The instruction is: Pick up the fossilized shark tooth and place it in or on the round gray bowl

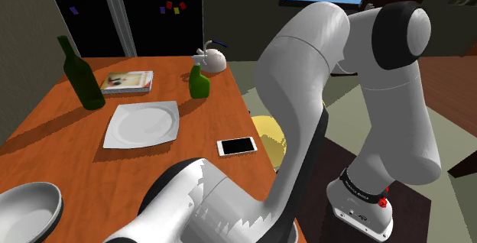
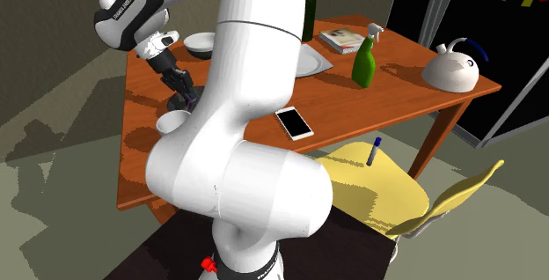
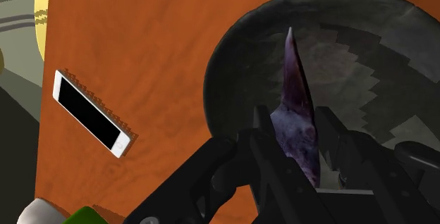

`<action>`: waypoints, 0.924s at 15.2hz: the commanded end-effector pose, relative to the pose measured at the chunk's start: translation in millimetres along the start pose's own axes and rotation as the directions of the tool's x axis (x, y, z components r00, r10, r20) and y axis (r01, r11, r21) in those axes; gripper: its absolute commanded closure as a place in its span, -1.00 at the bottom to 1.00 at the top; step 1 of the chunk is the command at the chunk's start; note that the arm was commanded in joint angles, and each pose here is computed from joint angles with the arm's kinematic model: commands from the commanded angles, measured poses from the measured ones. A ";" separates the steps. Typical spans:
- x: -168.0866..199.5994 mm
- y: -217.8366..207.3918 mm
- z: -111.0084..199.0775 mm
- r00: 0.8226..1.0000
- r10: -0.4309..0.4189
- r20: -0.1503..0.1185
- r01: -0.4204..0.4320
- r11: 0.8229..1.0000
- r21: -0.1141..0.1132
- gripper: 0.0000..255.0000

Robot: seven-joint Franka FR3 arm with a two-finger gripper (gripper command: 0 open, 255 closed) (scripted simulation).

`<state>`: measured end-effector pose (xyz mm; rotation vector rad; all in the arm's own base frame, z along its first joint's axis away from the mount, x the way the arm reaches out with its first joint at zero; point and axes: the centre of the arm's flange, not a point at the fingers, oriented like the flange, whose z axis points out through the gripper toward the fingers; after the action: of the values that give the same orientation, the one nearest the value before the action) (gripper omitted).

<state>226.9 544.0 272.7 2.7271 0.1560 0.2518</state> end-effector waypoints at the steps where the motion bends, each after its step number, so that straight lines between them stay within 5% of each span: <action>1: -0.2 0.0 0.1 1.000 0.000 0.000 0.000 1.000 0.000 -1.00; 6: -0.2 0.0 0.1 1.000 0.000 0.000 0.000 1.000 0.000 -1.00; 10: -0.1 0.0 -49.9 1.000 0.000 0.000 0.000 1.000 0.000 -1.00; 14: -0.1 0.0 -49.9 1.000 0.000 0.000 0.000 1.000 0.000 -1.00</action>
<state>217.1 562.6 317.3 2.7272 0.1564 0.2517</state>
